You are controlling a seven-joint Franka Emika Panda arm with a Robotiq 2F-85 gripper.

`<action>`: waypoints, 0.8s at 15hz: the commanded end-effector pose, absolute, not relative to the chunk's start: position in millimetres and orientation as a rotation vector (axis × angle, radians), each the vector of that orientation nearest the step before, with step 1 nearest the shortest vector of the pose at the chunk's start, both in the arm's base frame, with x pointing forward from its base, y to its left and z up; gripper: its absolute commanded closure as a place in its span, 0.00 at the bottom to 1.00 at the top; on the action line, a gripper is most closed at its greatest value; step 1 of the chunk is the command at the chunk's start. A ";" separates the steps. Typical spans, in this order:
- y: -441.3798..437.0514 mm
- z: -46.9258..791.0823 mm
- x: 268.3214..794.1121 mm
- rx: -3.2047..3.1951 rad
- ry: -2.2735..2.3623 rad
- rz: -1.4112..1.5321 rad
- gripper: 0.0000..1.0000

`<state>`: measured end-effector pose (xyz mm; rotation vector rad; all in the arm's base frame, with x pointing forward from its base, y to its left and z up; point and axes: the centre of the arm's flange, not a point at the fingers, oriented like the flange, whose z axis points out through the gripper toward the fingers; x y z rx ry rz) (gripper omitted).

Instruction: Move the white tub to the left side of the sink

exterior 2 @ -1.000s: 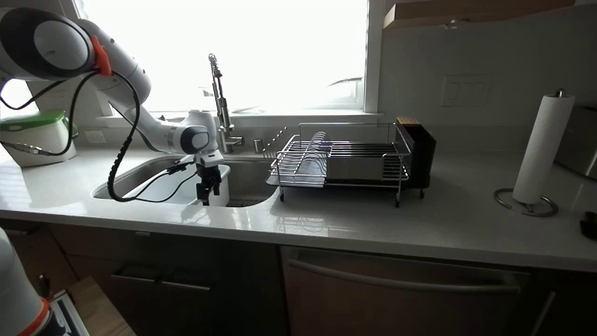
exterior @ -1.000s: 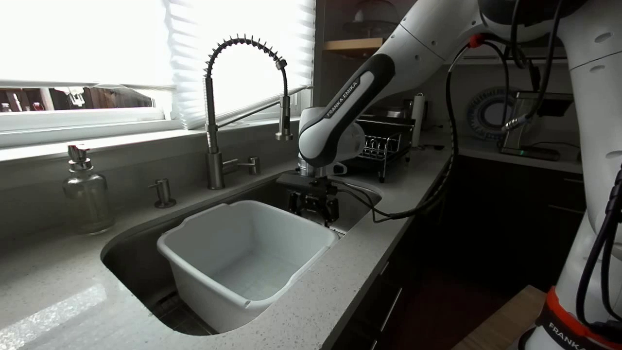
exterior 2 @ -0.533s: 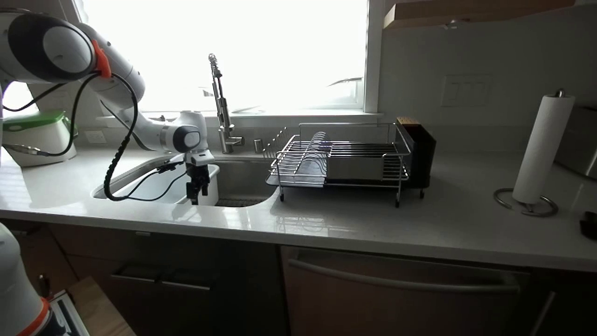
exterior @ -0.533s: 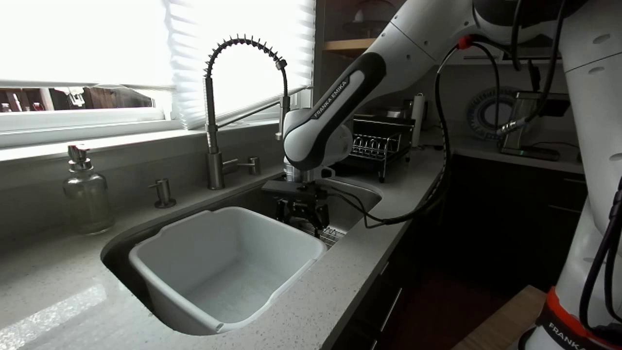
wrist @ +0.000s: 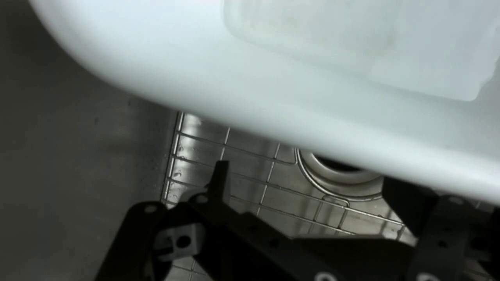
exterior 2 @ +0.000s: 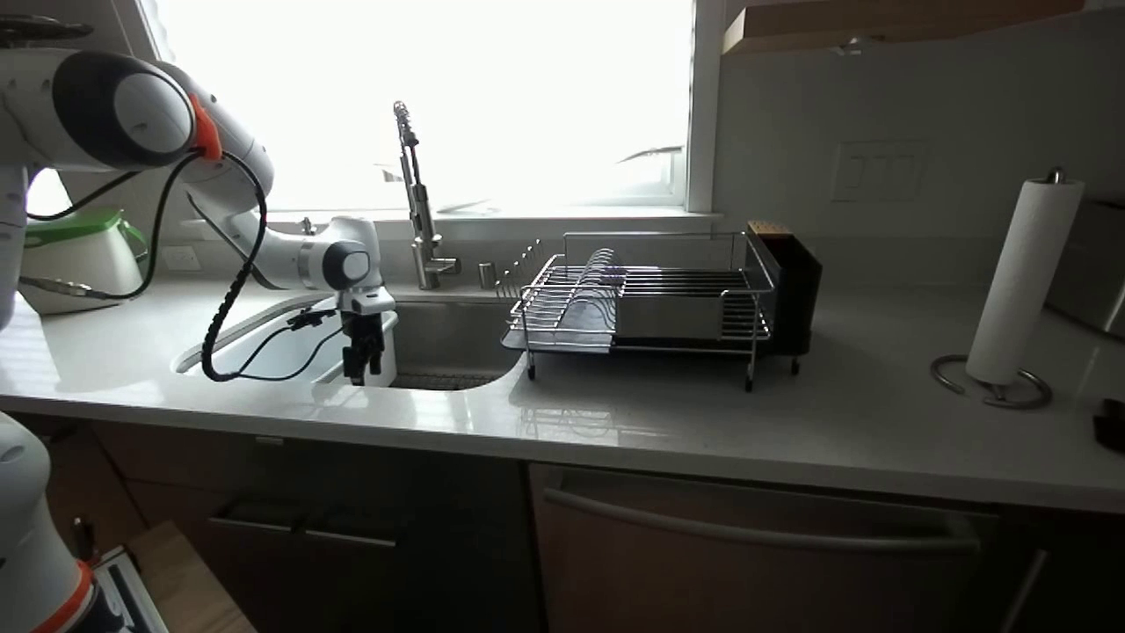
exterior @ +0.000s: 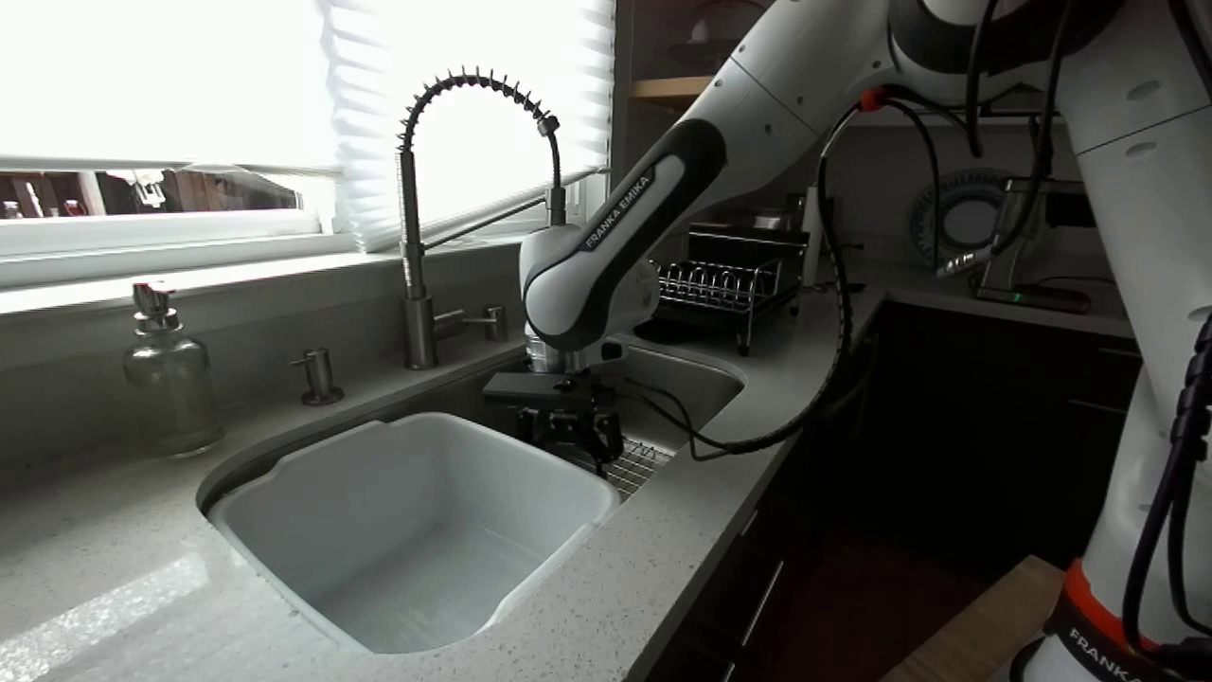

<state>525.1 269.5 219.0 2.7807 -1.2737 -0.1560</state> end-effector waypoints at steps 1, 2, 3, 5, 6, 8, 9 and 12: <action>264.9 238.9 547.8 2.753 -1.203 0.060 0.00; 258.0 253.0 555.1 2.744 -1.168 0.156 0.00; 252.9 264.8 561.5 2.739 -1.145 0.210 0.00; 239.3 290.2 565.8 2.752 -1.043 0.207 0.00; 234.8 301.6 562.8 2.767 -0.991 0.162 0.00; 225.6 329.4 548.2 2.834 -0.816 0.084 0.00; 223.8 342.0 541.0 2.868 -0.737 0.077 0.00; 221.1 379.0 516.4 2.957 -0.491 0.061 0.00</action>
